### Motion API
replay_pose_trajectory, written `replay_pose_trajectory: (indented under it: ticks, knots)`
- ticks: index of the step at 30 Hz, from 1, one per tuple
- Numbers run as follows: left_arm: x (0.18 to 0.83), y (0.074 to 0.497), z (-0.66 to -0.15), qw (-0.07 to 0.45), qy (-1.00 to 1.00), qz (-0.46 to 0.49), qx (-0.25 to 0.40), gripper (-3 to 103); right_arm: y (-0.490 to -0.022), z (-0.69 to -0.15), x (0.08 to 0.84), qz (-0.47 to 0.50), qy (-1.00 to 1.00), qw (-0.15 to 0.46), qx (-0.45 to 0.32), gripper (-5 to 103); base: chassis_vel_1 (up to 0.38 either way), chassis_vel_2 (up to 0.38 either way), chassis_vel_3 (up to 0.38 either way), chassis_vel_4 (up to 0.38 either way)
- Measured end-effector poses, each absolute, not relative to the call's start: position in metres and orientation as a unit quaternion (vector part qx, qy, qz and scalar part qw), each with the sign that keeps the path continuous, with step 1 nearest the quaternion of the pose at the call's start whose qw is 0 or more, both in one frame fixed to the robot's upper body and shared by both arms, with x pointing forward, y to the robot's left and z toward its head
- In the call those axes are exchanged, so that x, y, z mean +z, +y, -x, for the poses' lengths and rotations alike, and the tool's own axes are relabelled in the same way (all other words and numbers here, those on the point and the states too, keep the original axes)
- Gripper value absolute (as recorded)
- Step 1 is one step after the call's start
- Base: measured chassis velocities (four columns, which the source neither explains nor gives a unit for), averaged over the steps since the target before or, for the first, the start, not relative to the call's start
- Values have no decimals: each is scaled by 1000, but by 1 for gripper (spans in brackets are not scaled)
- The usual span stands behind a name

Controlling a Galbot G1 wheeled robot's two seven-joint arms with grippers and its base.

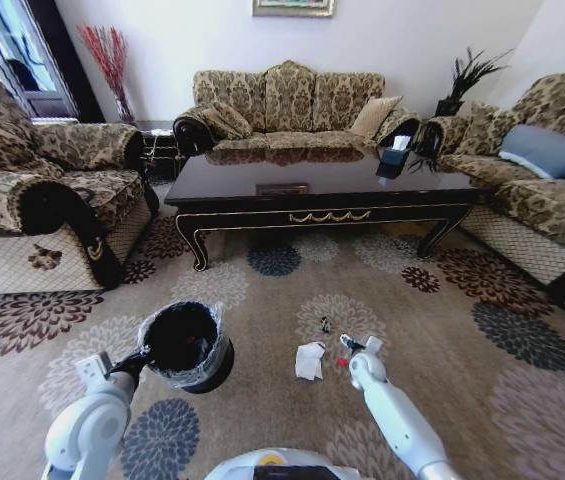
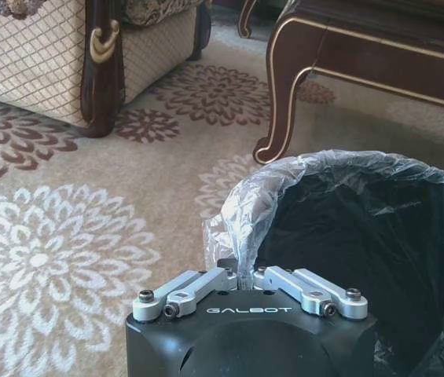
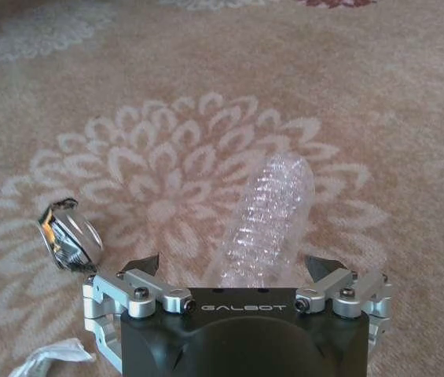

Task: Move to the front of the table and pick up the trash from the floor, then place it into the trash bin.

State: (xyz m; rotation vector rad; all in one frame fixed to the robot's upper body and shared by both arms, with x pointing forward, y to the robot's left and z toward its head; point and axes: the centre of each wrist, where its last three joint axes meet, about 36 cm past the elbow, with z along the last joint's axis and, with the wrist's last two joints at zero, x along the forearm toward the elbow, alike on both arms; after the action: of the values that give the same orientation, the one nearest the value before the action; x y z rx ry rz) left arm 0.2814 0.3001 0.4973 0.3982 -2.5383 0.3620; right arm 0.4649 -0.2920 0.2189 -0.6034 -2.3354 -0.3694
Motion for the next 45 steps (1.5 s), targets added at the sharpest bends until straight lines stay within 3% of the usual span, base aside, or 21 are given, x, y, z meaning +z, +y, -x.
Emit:
replay_pose_trajectory:
  ticks: [3, 11, 14, 18, 24, 28, 29, 30, 32, 35, 36, 40, 45]
  knots:
    - [496, 301, -283, 270, -942, -149, 135, 3, -293, -466, 211, 234, -897, 350, -138, 102, 0, 0, 0, 0]
    - [493, 299, -285, 272, -940, -147, 141, 3, -308, -458, 186, 235, -894, 363, -115, 94, 0, 0, 0, 0]
    - [492, 297, -285, 274, -940, -145, 145, 3, -316, -454, 184, 230, -898, 355, -123, 79, 0, 0, 0, 0]
    - [491, 295, -285, 275, -939, -145, 146, 3, -318, -451, 188, 222, -905, 334, -141, 68, 0, 0, 0, 0]
    - [490, 291, -284, 276, -938, -145, 152, 3, -305, -435, 204, 171, -941, 231, -178, 44, 0, 0, 0, 0]
    - [490, 288, -283, 276, -938, -141, 155, 3, -303, -428, 216, 144, -956, 182, -180, 41, 0, 0, 0, 0]
    - [490, 287, -282, 277, -938, -139, 155, 3, -306, -426, 227, 121, -963, 148, -188, 34, 0, 0, 0, 0]
    - [490, 287, -282, 277, -938, -139, 155, 3, -306, -426, 227, 121, -963, 148, -188, 34, 0, 0, 0, 0]
    - [491, 285, -281, 276, -939, -135, 155, 3, -307, -428, 253, 77, -970, 81, -218, 28, 0, 0, 0, 0]
    - [492, 284, -280, 276, -939, -130, 156, 3, -301, -435, 302, 19, -963, -12, -268, 27, 0, 0, 0, 0]
    - [492, 284, -280, 276, -939, -130, 156, 3, -301, -435, 302, 19, -963, -12, -268, 27, 0, 0, 0, 0]
    - [492, 282, -281, 276, -940, -123, 157, 3, -265, -439, 375, -70, -938, -109, -321, 27, 0, 0, 0, 0]
    - [485, 280, -289, 284, -940, -109, 155, 3, -226, -433, 398, -184, -916, -152, -322, 27, 0, 0, 0, 0]
